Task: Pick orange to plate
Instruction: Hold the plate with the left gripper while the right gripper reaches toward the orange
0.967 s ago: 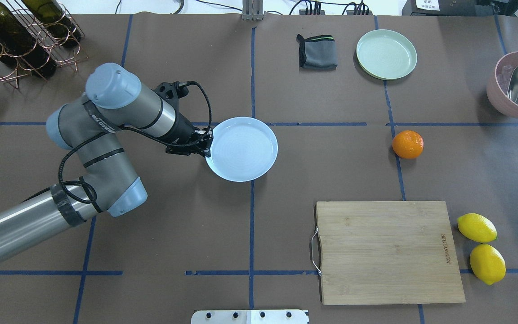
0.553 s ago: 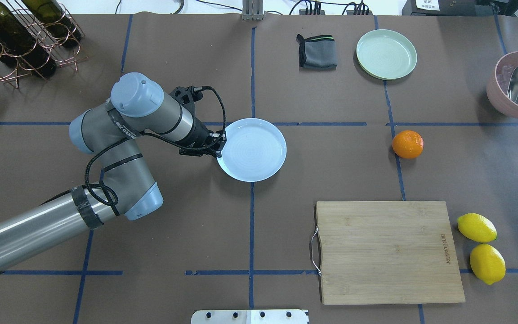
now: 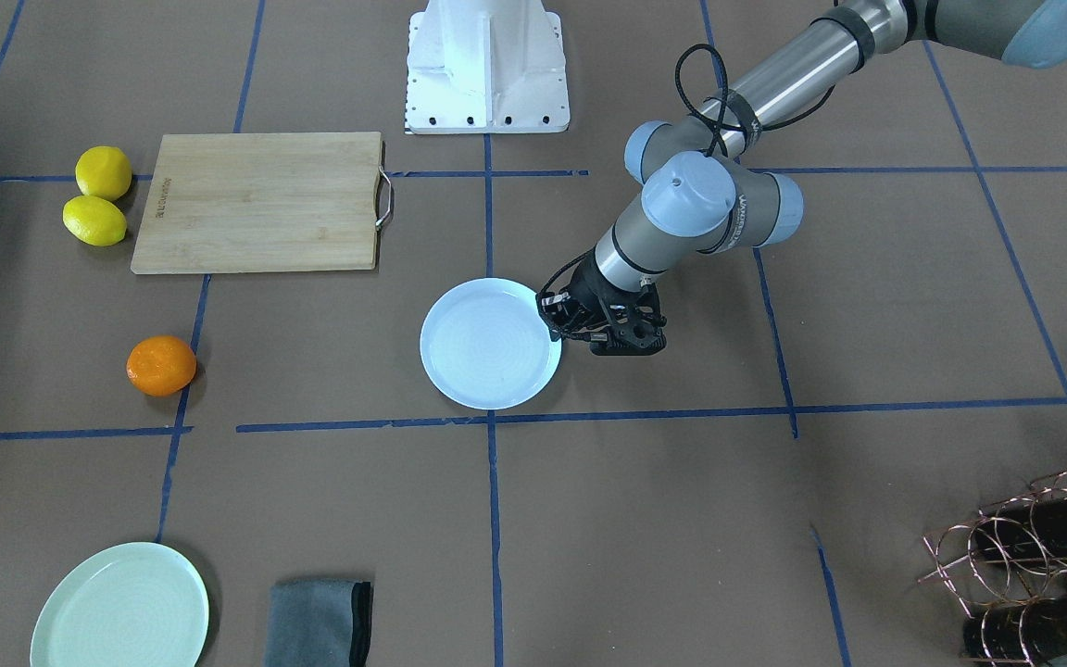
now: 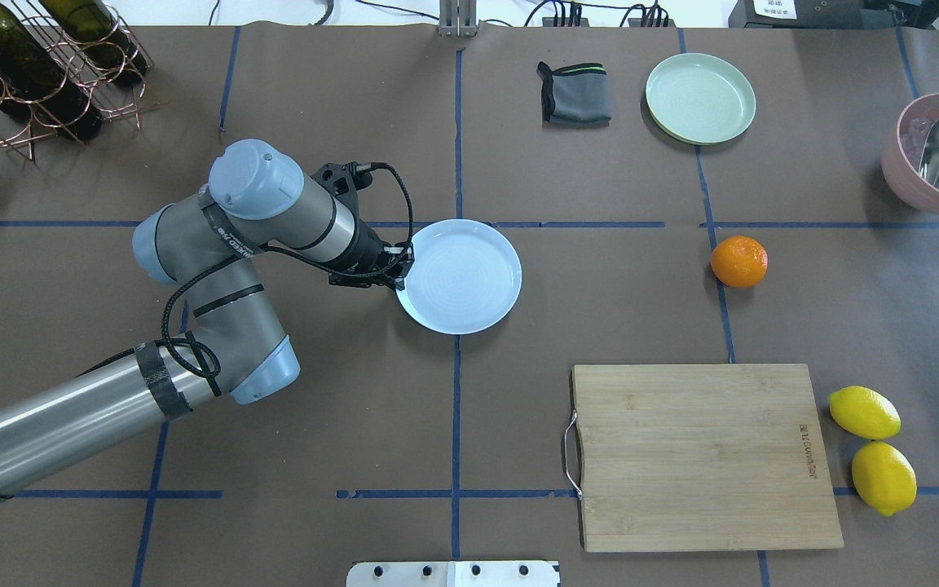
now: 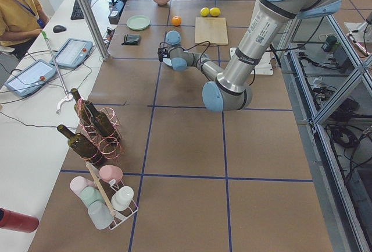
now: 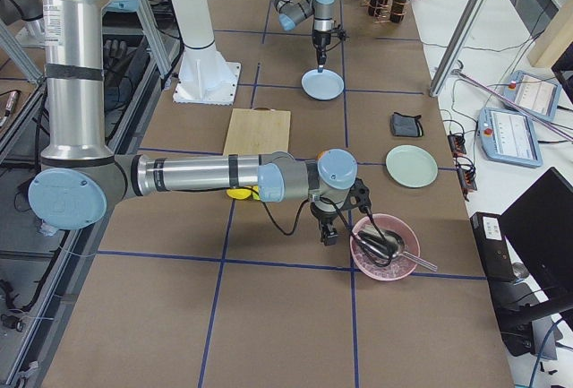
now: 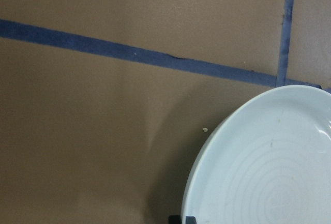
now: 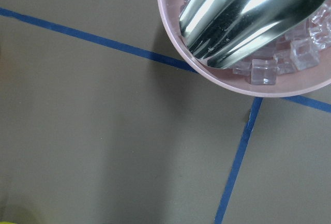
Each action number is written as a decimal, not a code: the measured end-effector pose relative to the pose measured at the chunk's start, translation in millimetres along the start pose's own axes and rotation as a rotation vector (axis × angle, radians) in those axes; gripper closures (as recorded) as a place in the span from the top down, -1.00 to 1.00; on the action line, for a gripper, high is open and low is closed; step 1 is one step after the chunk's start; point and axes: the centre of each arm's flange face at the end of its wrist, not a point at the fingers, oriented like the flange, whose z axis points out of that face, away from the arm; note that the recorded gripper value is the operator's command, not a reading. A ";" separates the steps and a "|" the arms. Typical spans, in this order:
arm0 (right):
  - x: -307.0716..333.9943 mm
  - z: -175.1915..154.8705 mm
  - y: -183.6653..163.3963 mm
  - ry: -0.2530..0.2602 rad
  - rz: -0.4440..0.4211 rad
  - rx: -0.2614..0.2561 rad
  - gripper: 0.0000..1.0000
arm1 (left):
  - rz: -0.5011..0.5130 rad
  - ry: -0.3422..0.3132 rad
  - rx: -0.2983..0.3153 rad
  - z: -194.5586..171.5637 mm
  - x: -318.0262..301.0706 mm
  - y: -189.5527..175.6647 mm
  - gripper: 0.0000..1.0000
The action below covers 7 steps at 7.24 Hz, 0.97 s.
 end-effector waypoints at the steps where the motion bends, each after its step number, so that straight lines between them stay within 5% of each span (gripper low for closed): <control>1: -1.0 -0.4 0.1 0.004 -0.014 0.011 1.00 | 0.005 0.007 0.000 0.2 0.6 1.4 -0.24; 2: -2.3 -1.1 -0.5 0.005 -0.021 0.018 1.00 | 0.008 0.012 -0.001 0.3 1.0 2.2 0.74; 3: -3.4 -0.3 -0.7 0.005 -0.021 0.018 1.00 | 0.016 0.021 -0.001 1.0 2.0 4.6 0.96; 7: -40.4 13.7 -16.7 -0.003 0.025 0.005 1.00 | 0.046 0.069 0.033 -16.3 -0.9 8.9 0.95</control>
